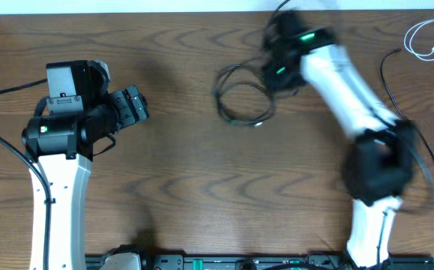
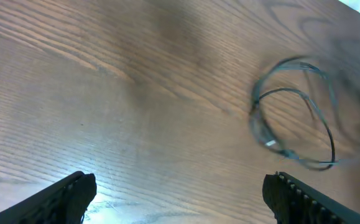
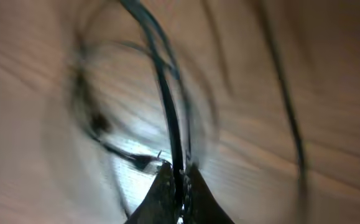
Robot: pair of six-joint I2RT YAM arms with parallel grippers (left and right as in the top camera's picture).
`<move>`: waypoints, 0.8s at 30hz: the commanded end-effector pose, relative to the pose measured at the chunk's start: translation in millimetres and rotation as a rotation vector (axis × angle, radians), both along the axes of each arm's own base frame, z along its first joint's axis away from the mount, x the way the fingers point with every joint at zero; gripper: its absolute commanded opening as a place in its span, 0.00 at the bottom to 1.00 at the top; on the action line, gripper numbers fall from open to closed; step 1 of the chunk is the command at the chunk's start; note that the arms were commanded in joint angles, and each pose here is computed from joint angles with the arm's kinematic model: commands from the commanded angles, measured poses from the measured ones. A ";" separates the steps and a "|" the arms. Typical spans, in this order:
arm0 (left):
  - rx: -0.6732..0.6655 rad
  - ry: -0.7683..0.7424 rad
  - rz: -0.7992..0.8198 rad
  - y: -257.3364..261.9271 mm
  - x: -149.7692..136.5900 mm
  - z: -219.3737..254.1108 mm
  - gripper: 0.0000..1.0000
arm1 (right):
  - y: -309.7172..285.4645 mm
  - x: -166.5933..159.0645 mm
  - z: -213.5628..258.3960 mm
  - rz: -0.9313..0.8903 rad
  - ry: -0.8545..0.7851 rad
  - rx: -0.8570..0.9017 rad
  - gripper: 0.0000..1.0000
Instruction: Untangle cables
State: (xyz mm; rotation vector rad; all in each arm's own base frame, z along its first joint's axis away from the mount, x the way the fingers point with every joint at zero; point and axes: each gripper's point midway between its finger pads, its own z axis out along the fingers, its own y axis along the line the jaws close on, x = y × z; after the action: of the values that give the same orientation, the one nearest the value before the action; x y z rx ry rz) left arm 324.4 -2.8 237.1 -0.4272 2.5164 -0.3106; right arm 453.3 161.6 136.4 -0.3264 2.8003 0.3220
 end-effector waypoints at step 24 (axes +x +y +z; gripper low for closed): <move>-0.007 -0.028 0.008 0.9 6.2 6.7 0.91 | -227.5 -48.0 155.5 -0.355 -0.267 0.199 0.15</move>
State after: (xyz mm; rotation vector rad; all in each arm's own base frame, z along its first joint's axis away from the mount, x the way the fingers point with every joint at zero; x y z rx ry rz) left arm 328.3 -2.6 239.8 -0.4224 2.4975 -0.3120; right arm 390.8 -101.2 311.9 0.3746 2.4091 0.3406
